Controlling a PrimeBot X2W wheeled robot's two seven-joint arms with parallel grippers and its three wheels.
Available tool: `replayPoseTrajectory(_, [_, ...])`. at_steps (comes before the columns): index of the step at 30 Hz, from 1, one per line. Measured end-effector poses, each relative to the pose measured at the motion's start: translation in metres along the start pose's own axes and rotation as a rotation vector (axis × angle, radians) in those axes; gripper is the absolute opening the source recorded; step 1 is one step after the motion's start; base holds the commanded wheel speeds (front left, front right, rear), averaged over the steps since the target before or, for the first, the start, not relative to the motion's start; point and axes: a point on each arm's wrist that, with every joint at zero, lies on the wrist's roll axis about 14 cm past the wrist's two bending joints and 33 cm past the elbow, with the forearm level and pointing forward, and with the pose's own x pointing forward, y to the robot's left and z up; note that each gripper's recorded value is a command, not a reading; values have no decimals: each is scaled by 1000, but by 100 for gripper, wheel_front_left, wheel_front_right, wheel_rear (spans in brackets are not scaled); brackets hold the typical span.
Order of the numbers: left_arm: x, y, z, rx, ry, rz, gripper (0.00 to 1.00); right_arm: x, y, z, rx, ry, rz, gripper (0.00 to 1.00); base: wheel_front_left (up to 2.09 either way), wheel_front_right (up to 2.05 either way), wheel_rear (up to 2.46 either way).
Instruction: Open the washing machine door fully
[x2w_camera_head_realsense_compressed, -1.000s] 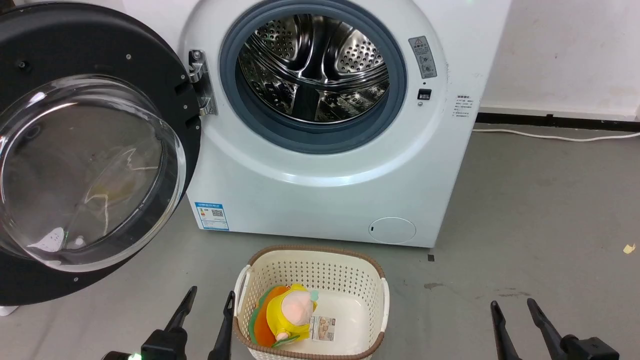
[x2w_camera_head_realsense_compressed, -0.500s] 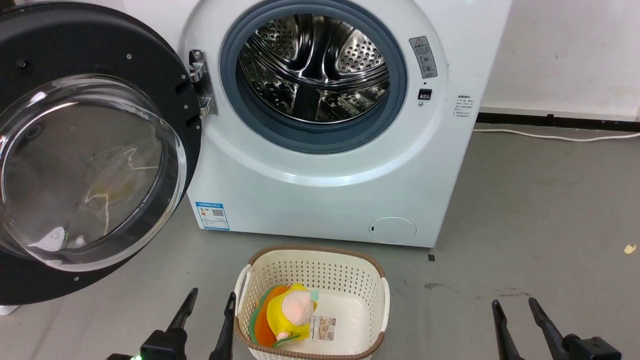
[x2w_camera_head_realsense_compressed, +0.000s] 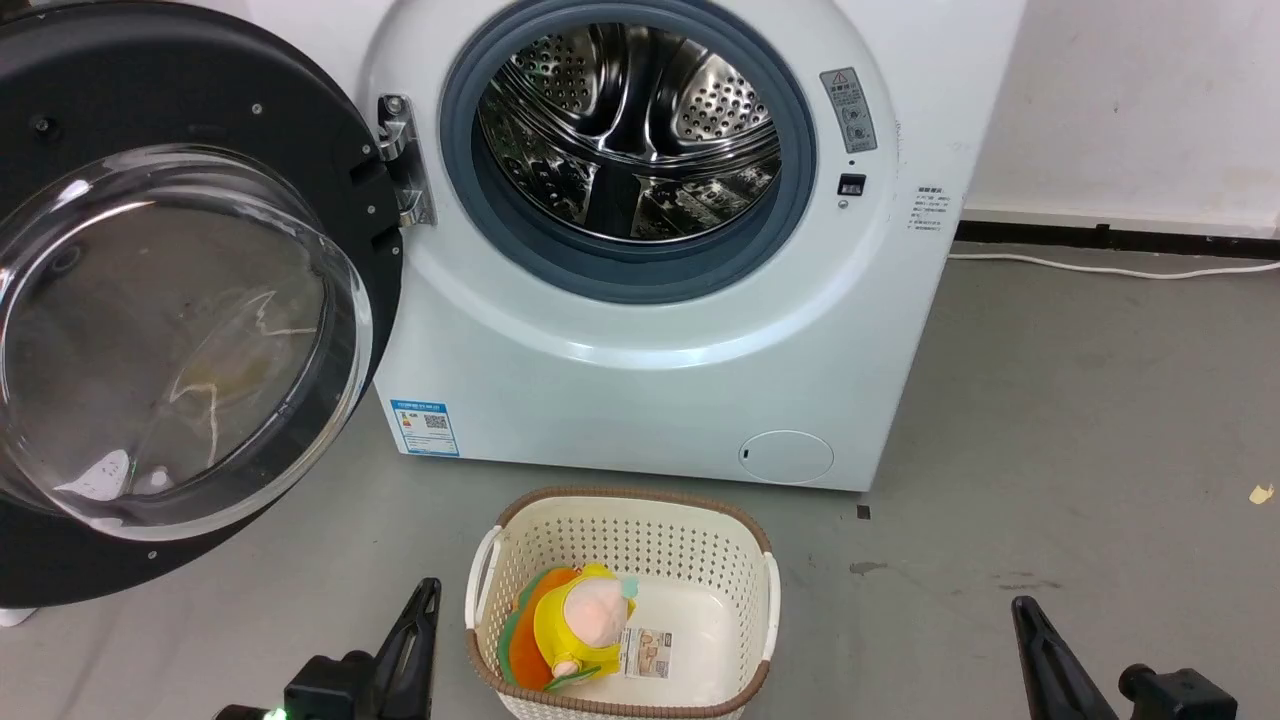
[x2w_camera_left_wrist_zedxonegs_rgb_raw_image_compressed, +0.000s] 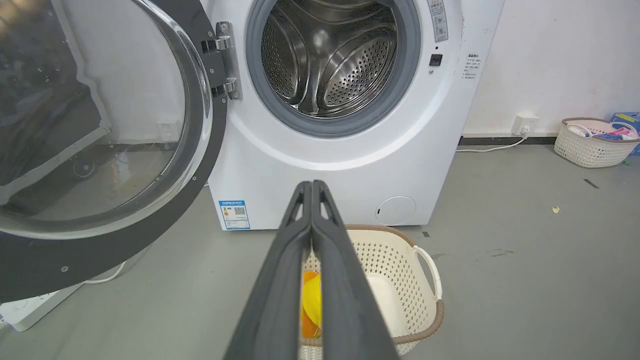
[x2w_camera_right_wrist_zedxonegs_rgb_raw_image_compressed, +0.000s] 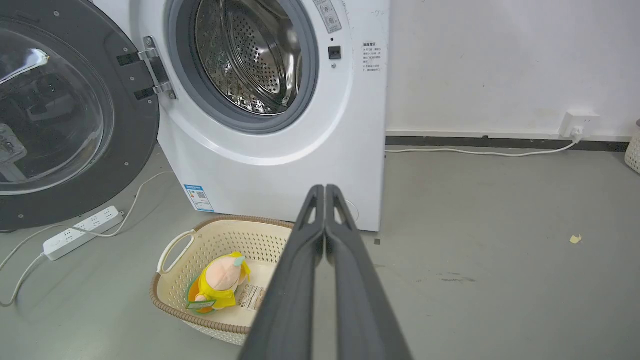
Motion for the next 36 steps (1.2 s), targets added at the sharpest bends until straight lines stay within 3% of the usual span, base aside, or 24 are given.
replayPoseTrajectory(36, [11,3,5,16,27,26,0,11,3,6,-52,27,16,0,0,0,0])
